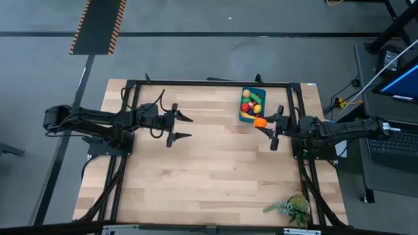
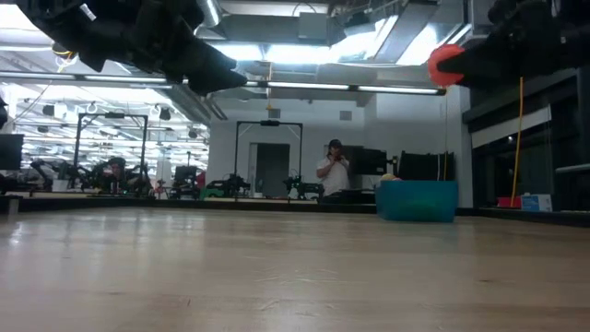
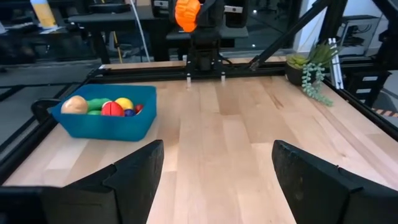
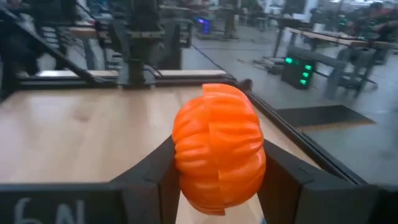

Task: Pick and placing Produce into tupperware
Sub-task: Put the orange pumpkin into the blue bin

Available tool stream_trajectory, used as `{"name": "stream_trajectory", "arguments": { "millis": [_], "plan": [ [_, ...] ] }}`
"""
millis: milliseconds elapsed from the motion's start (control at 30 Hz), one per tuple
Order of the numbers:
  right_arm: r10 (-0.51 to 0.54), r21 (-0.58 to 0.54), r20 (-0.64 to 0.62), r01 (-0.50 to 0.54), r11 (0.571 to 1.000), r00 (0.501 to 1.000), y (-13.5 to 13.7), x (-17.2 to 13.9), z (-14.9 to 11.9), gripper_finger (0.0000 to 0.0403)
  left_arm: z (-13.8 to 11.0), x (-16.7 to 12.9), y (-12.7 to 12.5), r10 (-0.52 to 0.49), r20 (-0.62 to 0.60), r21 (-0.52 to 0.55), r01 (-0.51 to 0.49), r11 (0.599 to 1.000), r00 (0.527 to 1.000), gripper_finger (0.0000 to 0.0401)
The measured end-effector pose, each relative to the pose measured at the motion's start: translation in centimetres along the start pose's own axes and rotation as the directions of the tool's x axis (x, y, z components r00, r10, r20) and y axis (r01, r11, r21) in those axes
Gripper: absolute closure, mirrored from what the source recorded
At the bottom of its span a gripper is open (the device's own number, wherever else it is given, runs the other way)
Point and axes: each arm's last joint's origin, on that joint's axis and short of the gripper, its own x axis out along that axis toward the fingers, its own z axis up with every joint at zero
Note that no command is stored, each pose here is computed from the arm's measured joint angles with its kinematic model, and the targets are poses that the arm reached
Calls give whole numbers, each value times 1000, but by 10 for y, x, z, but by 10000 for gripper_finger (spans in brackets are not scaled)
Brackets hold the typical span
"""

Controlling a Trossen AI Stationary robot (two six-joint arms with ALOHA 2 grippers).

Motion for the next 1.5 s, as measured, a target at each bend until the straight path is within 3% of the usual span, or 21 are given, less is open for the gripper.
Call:
{"name": "stream_trajectory", "arguments": {
  "millis": [100, 233, 533, 600, 833, 1133, 1333, 1500],
  "plan": [
    [-60, 0, -7, 60, 998, 998, -3, 1, -1, 241, 0, 0, 2, 9, -3, -2, -9, 1000, 1000, 108],
    [-227, 1, -20, 227, 974, 974, -8, 1, -1, 241, 0, -1, 3, 16, -3, -3, -16, 1000, 1000, 108],
    [-582, 13, -45, 583, 812, 812, -18, -2, -4, 241, 0, -1, 4, 32, -3, -4, -32, 999, 999, 108],
    [-624, 6, -51, 625, 781, 780, -19, -2, -5, 241, 0, -1, 4, 32, -2, -4, -32, 999, 999, 108],
    [-662, -14, -71, 662, 749, 747, -25, 1, -8, 241, 0, -1, 4, 33, -1, -4, -33, 999, 999, 108],
    [-600, -11, -130, 604, 797, 789, -45, 9, 13, 241, -1, 0, 4, 32, -7, -30, -33, 999, 999, 108],
    [-498, -47, -336, 514, 857, 799, -61, 12, 40, 241, -2, 0, 4, 32, -14, -32, -32, 999, 999, 108],
    [-450, -93, -461, 462, 882, 765, -74, 18, 69, 241, -2, 0, 4, 32, -17, -32, -32, 999, 999, 108]
  ]
}}
